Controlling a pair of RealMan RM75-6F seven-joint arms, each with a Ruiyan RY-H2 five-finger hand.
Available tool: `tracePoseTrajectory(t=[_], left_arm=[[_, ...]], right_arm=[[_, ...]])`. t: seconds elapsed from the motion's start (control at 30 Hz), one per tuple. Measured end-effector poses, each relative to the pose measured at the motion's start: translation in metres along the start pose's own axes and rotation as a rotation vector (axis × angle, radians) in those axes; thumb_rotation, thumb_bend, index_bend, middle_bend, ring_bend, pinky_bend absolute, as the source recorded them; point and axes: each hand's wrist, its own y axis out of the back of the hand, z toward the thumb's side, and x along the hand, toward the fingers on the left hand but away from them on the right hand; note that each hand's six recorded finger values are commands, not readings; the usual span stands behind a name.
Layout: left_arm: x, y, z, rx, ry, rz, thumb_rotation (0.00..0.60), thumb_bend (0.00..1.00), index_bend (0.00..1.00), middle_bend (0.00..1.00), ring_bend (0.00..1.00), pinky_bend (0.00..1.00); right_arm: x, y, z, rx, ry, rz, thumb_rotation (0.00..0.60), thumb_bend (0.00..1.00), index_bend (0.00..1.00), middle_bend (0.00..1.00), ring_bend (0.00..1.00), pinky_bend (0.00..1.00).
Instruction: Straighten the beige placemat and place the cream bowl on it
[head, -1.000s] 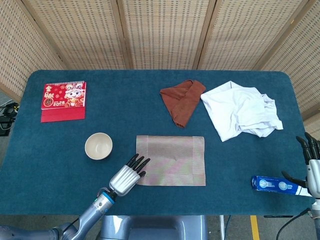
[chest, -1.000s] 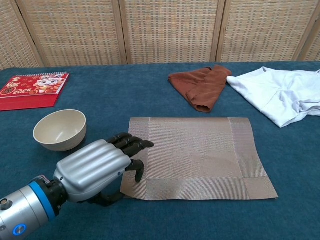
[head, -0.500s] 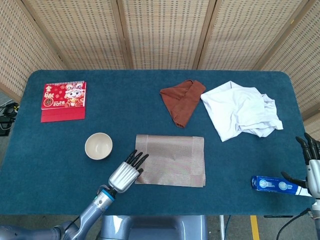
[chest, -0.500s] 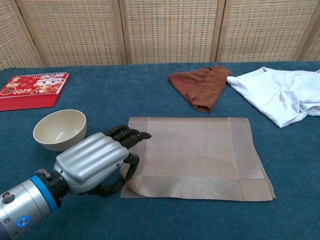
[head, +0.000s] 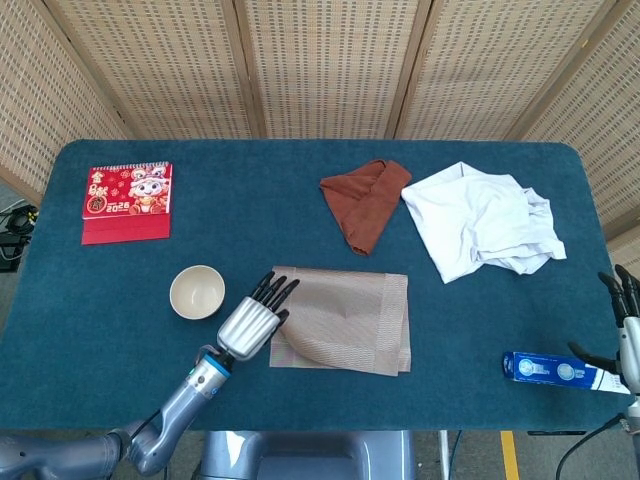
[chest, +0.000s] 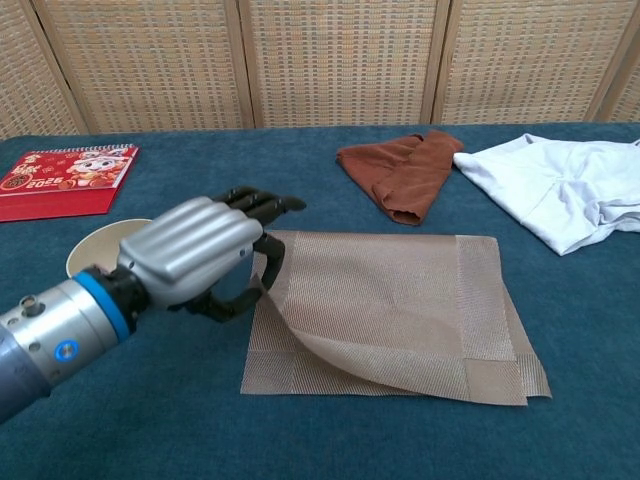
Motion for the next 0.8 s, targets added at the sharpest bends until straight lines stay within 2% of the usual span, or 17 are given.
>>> tracePoseTrajectory(t=[0.23,0.43,0.6,0.8], left_arm=[[0.044,0.049,-0.03,0.008,0.067,0.075,0.6,0.48,0.63,0.0,0.0,0.0],[0.078,0.08,-0.054,0.049,0.125,0.108,0.6,0.48,0.63,0.0,0.0,0.0],[0.103,0.092,-0.081,0.136,0.2,0.116,0.6,0.48,0.64,0.0,0.0,0.0],[0.122,0.095,-0.109,0.278,0.285,0.123,0.6,0.48,0.65,0.0,0.0,0.0]], right_arm=[[-0.003,0.001,-0.006,0.006,-0.023,-0.006,0.6,0.14,0.13,0.0,0.0,0.02],[-0.005,0.002,-0.01,0.011,-0.035,-0.01,0.6,0.14,0.13,0.0,0.0,0.02],[-0.008,-0.001,-0.015,0.022,-0.055,-0.003,0.6,0.14,0.13,0.0,0.0,0.02],[-0.011,-0.004,-0.019,0.032,-0.071,0.002,0.6,0.14,0.13,0.0,0.0,0.02]])
